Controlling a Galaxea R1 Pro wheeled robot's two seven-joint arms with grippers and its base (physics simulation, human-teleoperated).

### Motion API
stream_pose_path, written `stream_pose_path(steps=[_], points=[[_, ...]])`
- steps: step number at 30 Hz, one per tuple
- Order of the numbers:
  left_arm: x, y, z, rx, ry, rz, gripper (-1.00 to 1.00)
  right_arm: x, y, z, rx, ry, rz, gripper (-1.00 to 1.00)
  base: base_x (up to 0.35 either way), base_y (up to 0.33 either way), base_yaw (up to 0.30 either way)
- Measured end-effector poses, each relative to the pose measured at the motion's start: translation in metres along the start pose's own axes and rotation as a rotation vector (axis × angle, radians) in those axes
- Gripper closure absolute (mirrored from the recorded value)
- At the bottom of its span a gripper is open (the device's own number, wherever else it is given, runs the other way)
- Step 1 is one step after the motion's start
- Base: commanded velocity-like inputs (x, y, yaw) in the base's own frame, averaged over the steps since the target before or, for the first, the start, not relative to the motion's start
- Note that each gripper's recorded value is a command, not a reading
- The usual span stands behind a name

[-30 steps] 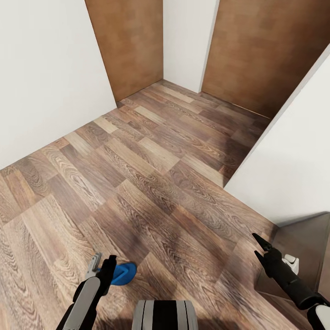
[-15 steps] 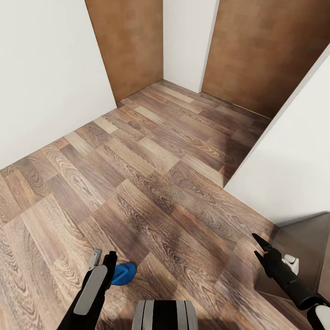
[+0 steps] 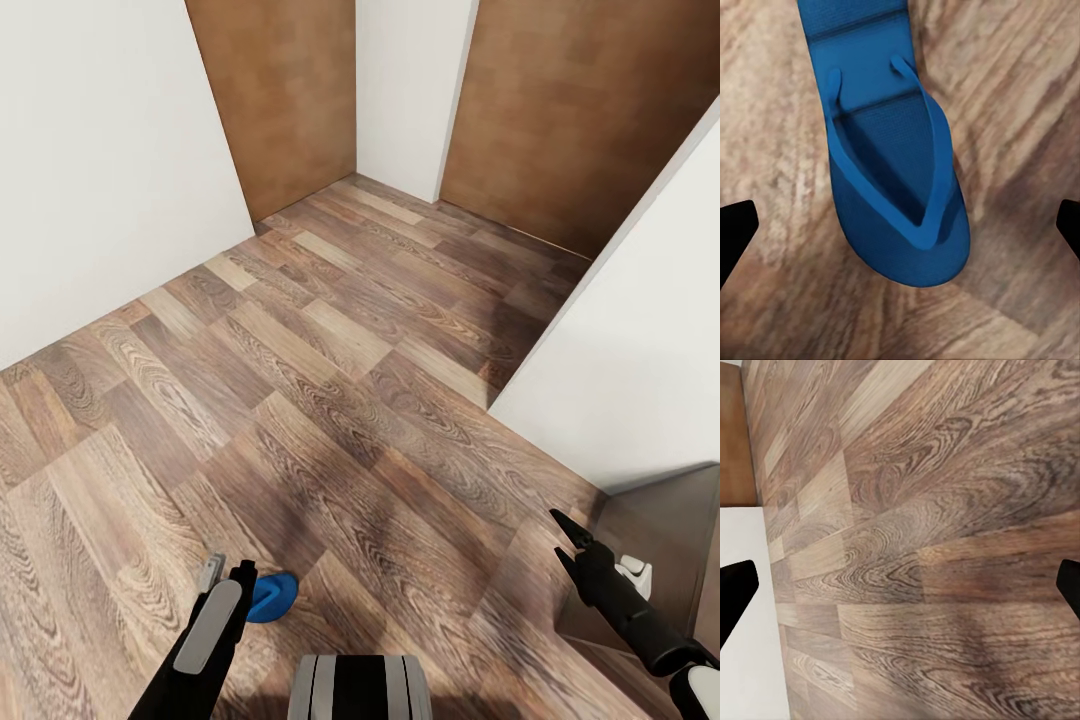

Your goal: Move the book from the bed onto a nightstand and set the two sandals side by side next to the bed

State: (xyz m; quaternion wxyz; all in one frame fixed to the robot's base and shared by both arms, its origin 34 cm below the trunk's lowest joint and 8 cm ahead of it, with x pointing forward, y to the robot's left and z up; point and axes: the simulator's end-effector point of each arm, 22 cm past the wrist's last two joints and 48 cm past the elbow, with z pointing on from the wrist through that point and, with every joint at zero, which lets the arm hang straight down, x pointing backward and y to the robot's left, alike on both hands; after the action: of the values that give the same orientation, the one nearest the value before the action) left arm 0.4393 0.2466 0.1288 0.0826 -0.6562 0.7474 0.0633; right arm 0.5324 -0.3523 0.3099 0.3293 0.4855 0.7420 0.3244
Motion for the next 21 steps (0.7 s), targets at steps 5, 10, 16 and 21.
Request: stream_pose_path(steps=[5, 10, 16, 21], points=[[-0.001, -0.001, 0.0, 0.002, -0.003, -0.002, -1.0, 0.0, 0.0, 0.0, 0.0, 0.0, 0.0, -1.0, 0.0, 0.0, 0.0], [-0.001, -0.002, -0.001, 0.004, -0.004, -0.003, -1.0, 0.0, 0.0, 0.0, 0.0, 0.0, 0.0, -1.0, 0.0, 0.0, 0.0], [0.001, 0.005, 0.006, -0.014, -0.001, 0.001, -1.0, 0.003, -0.01, 0.002, 0.019, 0.007, 0.003, -1.0, 0.0, 0.0, 0.0], [0.003, 0.011, 0.012, -0.03, 0.0, 0.004, -1.0, 0.005, -0.017, 0.004, 0.034, 0.012, 0.006, -1.0, 0.0, 0.0, 0.0]])
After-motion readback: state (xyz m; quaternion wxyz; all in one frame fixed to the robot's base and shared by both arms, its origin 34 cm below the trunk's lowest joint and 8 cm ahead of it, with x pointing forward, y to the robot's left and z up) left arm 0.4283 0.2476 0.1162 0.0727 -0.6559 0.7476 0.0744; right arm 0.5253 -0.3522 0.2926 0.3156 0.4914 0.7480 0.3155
